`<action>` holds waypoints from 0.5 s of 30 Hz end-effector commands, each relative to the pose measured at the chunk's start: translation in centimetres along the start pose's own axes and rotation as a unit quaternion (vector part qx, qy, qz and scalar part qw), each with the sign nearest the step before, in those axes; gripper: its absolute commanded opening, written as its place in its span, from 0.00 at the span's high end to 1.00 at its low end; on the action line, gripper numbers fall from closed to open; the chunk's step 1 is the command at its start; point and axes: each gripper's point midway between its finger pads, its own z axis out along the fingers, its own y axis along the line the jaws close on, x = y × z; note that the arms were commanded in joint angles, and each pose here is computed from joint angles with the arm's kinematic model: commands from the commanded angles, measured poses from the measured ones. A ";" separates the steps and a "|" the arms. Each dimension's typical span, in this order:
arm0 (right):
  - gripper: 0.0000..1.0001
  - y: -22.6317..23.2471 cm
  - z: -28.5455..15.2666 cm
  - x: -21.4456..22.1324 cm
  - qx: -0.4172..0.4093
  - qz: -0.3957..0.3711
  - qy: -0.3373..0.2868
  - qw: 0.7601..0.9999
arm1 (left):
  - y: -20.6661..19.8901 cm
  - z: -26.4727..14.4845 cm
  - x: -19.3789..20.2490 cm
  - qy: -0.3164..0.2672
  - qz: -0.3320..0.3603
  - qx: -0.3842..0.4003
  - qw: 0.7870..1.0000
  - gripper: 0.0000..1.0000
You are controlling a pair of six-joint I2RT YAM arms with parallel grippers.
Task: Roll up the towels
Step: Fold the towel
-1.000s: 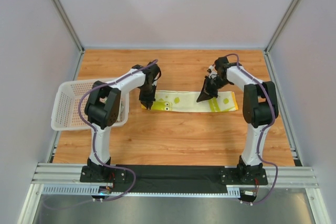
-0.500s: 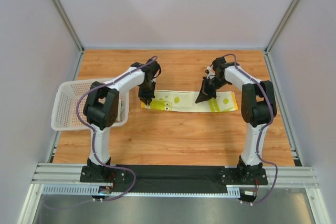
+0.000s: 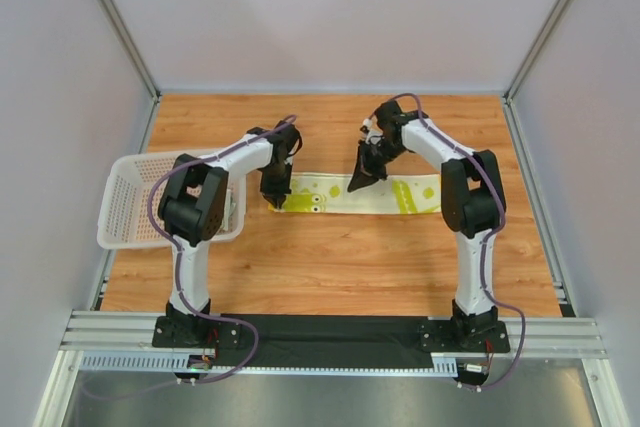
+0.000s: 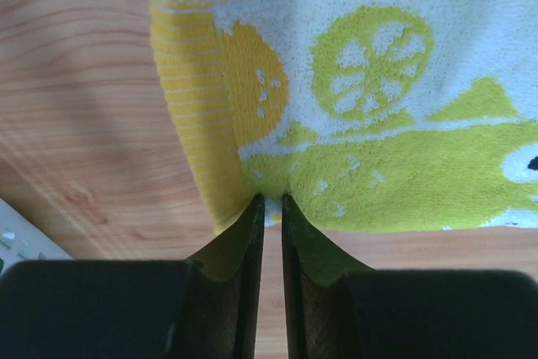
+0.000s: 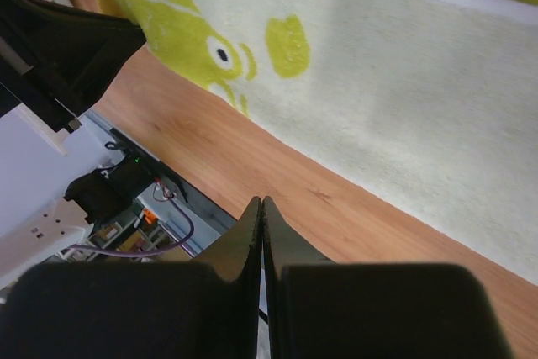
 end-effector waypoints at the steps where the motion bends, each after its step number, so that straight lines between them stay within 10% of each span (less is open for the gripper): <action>1: 1.00 4.0 2.2 1.1 -0.039 -0.028 0.034 0.998 | 1.0 1.6 0.6 0.014 -0.008 0.000 1.000 0.80; 15: 1.00 8.8 13.4 3.6 -0.085 -0.073 0.131 0.985 | 2.0 1.1 1.4 0.013 -0.019 -0.005 1.000 0.82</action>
